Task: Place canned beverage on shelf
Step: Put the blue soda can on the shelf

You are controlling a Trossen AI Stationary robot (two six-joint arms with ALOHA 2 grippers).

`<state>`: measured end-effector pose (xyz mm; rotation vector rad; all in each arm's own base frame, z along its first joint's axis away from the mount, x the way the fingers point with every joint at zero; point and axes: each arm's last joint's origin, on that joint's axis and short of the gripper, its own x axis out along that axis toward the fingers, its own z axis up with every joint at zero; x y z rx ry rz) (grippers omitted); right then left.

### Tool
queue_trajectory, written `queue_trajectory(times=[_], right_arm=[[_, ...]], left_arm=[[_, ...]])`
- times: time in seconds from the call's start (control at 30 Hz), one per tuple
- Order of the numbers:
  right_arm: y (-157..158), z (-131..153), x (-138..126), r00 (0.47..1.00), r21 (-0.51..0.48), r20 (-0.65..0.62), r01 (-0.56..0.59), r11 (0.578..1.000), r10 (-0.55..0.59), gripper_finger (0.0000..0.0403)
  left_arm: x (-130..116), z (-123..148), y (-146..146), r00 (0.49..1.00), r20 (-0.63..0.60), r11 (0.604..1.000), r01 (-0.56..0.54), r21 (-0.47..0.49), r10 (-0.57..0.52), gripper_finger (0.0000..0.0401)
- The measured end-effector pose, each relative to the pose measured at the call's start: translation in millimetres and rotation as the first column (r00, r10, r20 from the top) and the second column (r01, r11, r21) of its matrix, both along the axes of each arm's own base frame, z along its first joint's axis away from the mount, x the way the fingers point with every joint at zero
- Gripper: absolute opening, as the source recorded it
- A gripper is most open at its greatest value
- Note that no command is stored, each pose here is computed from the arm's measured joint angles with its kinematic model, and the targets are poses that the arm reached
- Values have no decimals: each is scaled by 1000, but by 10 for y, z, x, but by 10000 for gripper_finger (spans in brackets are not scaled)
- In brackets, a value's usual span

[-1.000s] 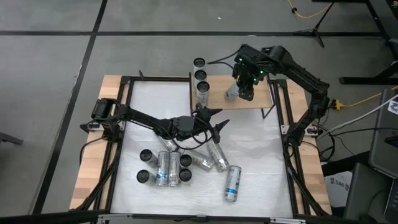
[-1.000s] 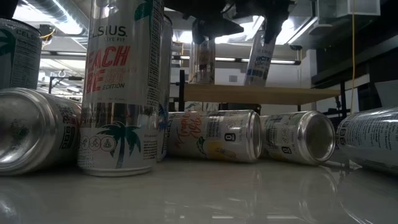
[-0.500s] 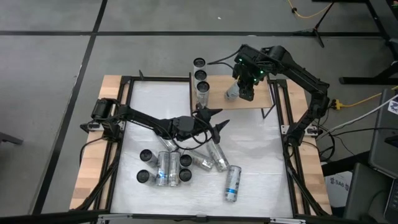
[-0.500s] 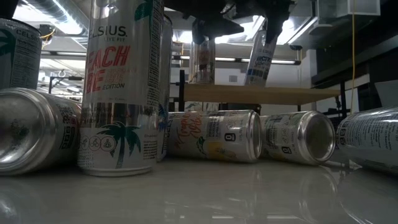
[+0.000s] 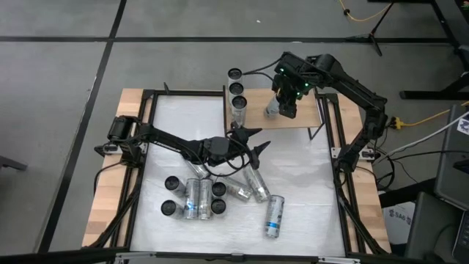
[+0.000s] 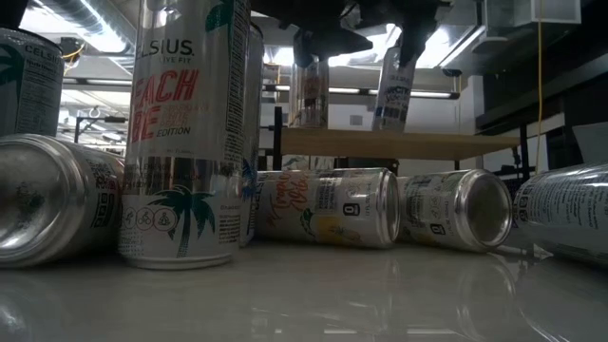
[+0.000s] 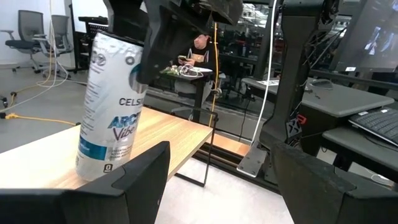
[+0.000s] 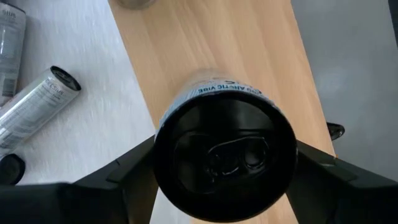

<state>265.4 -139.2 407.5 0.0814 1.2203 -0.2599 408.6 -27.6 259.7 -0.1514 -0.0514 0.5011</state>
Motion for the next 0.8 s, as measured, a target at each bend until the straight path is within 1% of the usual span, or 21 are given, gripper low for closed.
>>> queue_trajectory(times=[0.8], right_arm=[[-15, 9, 25, 1000, -22, 22, -16, 1000, 16, 282]], left_arm=[[0, 0, 0, 1000, 0, 1000, 0, 0, 0, 272]])
